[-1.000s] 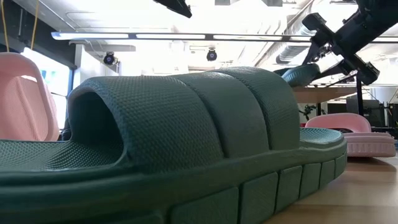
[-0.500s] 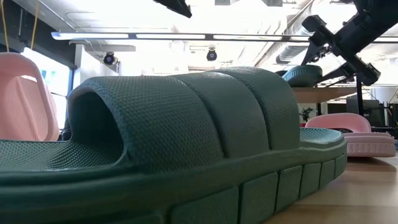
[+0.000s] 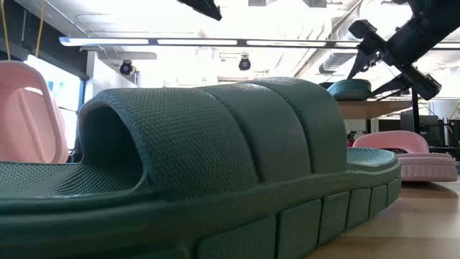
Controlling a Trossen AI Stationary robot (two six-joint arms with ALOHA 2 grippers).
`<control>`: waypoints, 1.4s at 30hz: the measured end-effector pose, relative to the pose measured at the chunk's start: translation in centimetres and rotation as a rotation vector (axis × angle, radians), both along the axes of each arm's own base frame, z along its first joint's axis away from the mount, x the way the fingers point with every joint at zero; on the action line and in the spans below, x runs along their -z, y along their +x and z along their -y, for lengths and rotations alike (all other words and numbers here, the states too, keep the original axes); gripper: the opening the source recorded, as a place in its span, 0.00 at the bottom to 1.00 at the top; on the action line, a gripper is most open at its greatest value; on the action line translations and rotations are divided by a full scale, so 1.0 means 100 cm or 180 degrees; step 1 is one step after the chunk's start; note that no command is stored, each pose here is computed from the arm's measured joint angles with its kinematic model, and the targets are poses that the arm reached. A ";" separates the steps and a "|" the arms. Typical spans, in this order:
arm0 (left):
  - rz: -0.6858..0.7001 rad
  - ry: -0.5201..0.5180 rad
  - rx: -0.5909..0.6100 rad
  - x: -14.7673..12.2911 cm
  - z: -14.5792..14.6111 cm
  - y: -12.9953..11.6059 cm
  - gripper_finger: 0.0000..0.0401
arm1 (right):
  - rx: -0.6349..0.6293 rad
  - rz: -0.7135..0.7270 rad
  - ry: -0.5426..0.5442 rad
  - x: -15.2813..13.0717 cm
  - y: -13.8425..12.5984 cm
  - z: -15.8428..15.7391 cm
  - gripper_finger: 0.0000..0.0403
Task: Pick and place slides into the shelf
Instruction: Put the top blue slides on the shelf
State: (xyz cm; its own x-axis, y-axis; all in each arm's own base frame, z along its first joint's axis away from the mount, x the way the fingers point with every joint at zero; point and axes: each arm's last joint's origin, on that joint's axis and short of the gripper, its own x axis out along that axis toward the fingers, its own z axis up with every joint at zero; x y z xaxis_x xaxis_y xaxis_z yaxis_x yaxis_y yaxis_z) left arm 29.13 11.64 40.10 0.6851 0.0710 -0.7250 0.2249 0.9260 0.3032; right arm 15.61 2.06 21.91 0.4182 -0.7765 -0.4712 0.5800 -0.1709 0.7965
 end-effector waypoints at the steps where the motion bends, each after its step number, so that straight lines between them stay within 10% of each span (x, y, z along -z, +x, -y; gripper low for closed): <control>1: -0.0007 -0.0004 -0.0002 0.001 0.000 0.000 0.56 | -0.0014 -0.0002 0.0000 0.000 0.000 -0.001 0.55; 42: -0.0109 -0.0011 -0.0019 0.010 -0.004 0.009 0.56 | -0.0868 -0.0158 -0.0266 -0.022 -0.006 -0.036 0.55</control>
State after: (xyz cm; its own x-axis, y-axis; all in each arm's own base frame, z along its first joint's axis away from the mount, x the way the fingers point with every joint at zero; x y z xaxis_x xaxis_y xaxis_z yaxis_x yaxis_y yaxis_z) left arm 30.02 12.07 39.09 0.6594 0.0726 -0.7483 0.2294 0.9284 0.2922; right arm 15.04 5.69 24.14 0.5949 -0.6757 -0.4354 0.6342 0.0618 0.7707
